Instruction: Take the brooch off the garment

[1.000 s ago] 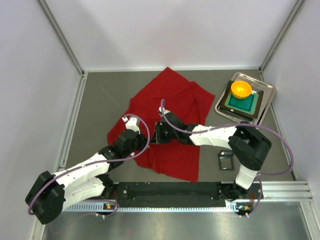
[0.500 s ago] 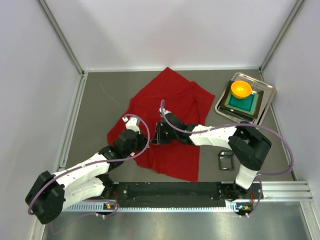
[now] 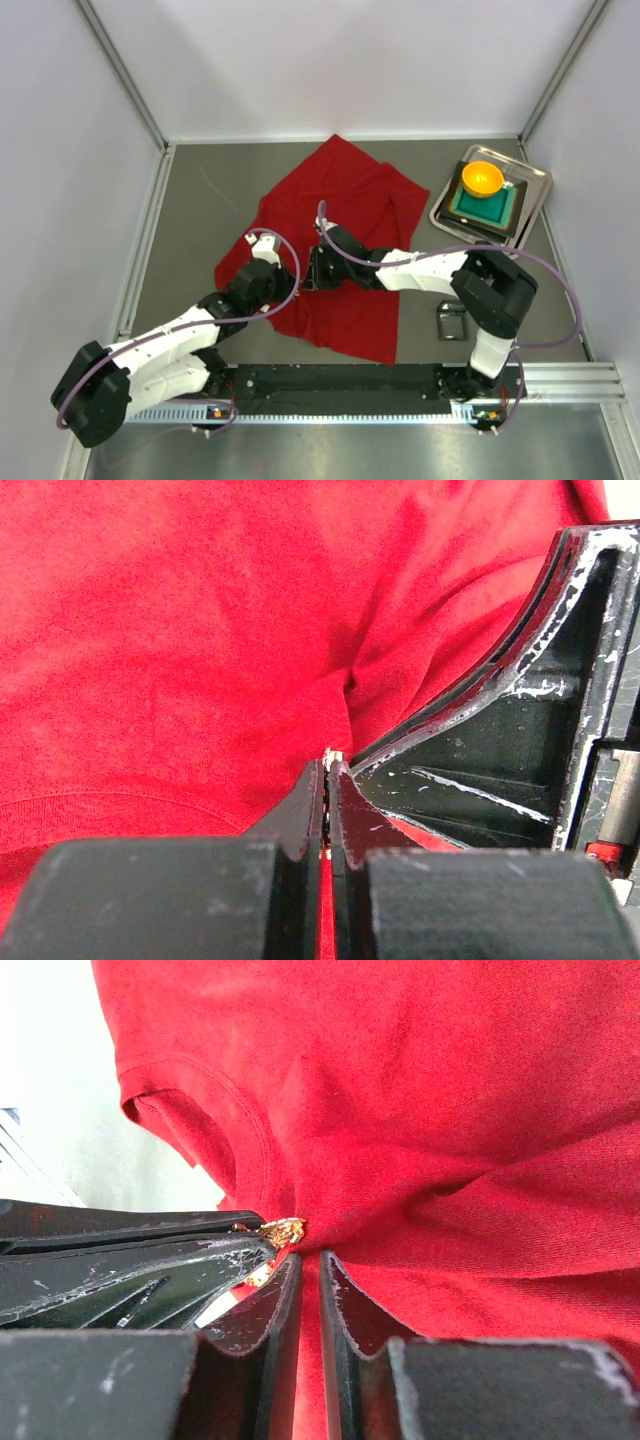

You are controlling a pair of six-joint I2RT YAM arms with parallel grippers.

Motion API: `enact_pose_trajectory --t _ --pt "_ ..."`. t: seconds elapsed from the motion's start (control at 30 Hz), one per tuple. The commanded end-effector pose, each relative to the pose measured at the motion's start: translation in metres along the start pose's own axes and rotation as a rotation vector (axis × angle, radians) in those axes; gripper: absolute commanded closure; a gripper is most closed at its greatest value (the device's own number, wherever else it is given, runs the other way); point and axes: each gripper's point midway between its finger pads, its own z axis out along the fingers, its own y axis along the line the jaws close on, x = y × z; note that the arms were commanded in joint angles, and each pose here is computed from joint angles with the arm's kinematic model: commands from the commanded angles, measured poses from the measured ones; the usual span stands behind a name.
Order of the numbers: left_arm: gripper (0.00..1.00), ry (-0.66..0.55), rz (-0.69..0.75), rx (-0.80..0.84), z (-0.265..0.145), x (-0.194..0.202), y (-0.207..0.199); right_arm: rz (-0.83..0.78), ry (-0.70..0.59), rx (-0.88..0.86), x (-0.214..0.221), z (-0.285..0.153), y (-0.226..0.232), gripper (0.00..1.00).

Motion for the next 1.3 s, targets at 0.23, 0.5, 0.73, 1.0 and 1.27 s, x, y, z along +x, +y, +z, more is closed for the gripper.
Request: enact_pose_trajectory --t 0.23,0.5,0.73,1.0,1.27 --pt "1.00 0.022 -0.072 0.164 -0.002 -0.002 -0.036 -0.079 -0.026 -0.161 -0.011 0.014 0.045 0.89" --pt "1.00 0.200 -0.171 0.145 -0.002 0.023 -0.042 -0.183 -0.085 -0.266 0.001 0.009 0.056 0.90" --pt "1.00 0.455 -0.108 0.135 -0.013 0.055 -0.046 -0.191 -0.107 -0.297 -0.002 0.014 0.061 0.90" --pt "1.00 0.420 -0.141 0.113 -0.014 0.056 -0.039 -0.066 -0.139 -0.394 -0.016 0.003 0.089 0.90" --pt "1.00 0.263 -0.275 0.199 -0.015 0.045 -0.046 0.057 -0.197 -0.461 -0.023 0.000 0.084 0.90"
